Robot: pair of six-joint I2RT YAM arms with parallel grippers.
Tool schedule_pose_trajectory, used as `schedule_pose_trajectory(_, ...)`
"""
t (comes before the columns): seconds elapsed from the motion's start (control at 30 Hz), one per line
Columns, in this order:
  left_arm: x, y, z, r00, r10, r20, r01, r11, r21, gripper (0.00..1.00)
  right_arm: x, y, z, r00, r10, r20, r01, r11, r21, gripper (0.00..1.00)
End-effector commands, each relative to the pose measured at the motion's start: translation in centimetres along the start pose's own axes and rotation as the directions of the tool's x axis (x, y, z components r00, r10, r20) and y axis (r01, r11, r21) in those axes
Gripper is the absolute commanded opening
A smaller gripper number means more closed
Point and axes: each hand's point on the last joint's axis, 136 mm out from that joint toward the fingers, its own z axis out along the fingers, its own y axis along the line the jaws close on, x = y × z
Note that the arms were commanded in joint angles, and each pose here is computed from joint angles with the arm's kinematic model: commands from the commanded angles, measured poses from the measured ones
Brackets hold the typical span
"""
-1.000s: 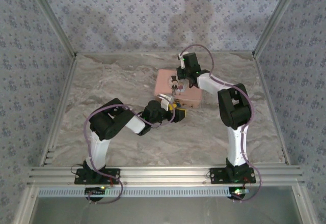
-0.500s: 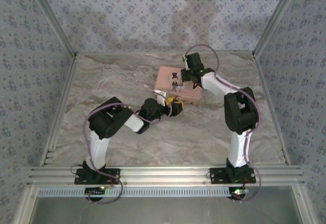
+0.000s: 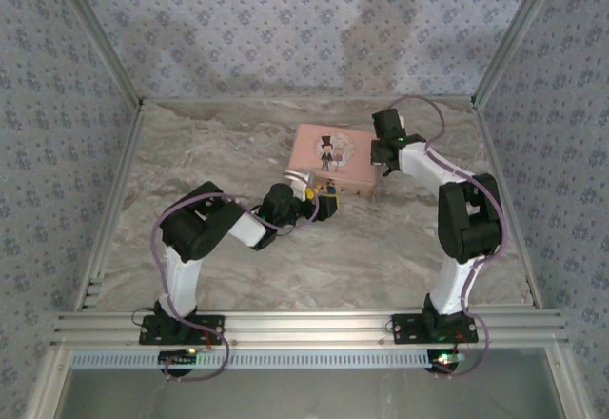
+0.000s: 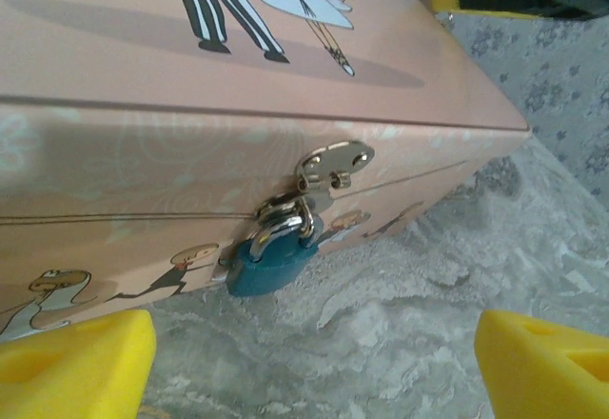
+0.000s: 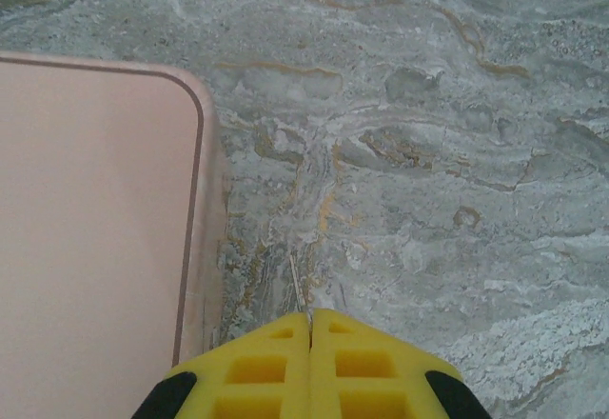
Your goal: Unlock a padlock with a key
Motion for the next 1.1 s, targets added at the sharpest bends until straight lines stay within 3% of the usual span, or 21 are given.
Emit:
schedule_pose_trajectory(0.0, -1.4, -0.3, -0.2, 0.998, 0.063, 0.016, -0.062, 0.998, -0.022, 0.88, 0.7, 0.0, 1.1, 0.999, 0.023, -0.024, -0.023, 1.0, 0.016, 0.0)
schedule_pose_trajectory(0.23, -1.7, -0.4, 2.0, 0.988, 0.154, -0.003, -0.154, 0.986, -0.07, 0.9, 1.2, 1.2, 2.5, 0.999, 0.019, -0.051, -0.02, 1.0, -0.022, 0.0)
schedule_pose_trajectory(0.5, -1.3, -3.0, 3.2, 0.986, 0.164, -0.033, -0.161, 0.984, 0.078, 0.86, 0.6, 3.0, 2.0, 1.0, -0.001, -0.019, -0.001, 0.994, -0.107, 0.0)
schedule_pose_trajectory(0.67, -1.9, -3.7, 3.2, 0.997, 0.076, -0.011, -0.074, 0.986, 0.15, 0.78, 0.6, 3.8, 1.6, 1.0, -0.012, -0.009, 0.01, 0.991, -0.131, 0.0)
schedule_pose_trajectory(0.87, -2.9, -3.3, 1.9, 0.998, -0.063, -0.001, 0.062, 0.977, 0.205, 0.79, 0.8, 3.7, 1.3, 1.0, -0.01, -0.007, 0.009, 0.991, -0.133, 0.0)
schedule_pose_trajectory(1.07, -3.2, -2.0, 0.0, 0.991, -0.133, -0.016, 0.133, 0.976, 0.175, 0.81, 0.8, 3.7, 1.2, 1.0, -0.009, -0.008, 0.008, 0.991, -0.131, 0.0)
